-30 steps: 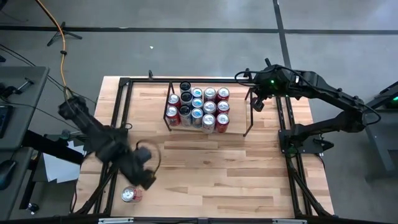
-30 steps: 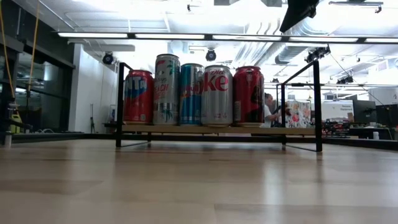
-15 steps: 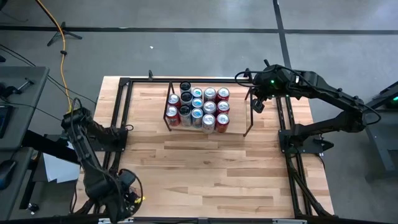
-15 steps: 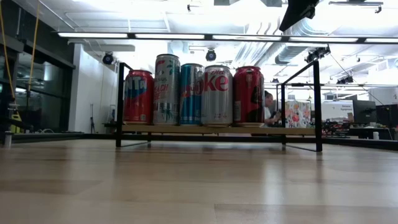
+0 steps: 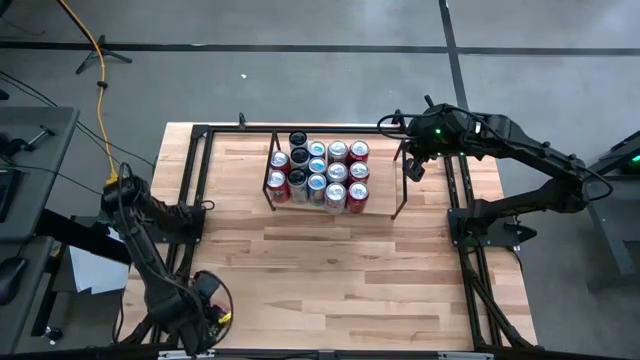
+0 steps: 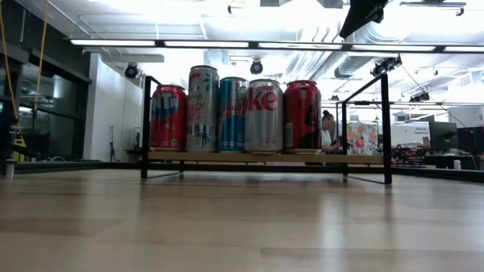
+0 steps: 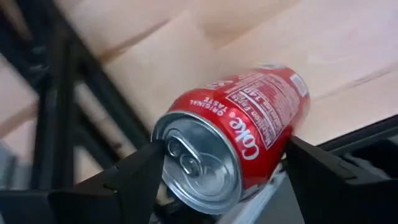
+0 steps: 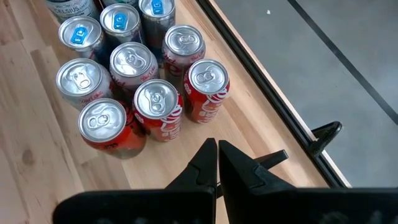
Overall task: Place canned beverage on shelf
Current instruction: Put the red-white soda can on the shelf
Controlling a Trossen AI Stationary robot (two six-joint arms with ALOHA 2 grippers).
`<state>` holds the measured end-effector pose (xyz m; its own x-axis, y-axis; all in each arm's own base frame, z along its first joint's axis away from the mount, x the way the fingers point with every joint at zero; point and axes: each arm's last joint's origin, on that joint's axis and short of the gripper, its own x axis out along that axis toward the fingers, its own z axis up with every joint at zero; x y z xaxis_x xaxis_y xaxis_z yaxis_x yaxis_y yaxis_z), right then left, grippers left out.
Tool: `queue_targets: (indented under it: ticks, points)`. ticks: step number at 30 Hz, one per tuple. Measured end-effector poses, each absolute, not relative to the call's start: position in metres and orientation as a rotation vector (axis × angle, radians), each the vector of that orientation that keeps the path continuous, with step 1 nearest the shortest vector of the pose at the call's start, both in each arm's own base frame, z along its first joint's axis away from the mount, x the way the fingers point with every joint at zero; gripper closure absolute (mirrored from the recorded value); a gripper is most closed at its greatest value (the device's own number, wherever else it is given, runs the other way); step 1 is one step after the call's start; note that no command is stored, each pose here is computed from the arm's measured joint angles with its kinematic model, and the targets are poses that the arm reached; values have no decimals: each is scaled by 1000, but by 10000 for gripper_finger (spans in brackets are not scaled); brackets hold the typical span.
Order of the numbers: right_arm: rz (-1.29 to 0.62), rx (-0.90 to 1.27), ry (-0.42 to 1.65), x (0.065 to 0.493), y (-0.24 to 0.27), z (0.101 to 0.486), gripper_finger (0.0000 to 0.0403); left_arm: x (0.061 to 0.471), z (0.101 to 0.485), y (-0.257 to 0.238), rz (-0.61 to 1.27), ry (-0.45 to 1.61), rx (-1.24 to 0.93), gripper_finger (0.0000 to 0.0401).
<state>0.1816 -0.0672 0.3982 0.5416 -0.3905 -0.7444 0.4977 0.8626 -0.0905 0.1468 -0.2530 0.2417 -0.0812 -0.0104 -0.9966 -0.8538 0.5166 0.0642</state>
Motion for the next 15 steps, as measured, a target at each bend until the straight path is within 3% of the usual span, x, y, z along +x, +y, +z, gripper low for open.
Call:
queue_targets:
  ticks: [15]
  points:
    - [-529,136,841,182,-67,399,403,163,242,-239,790,1454,-713,126]
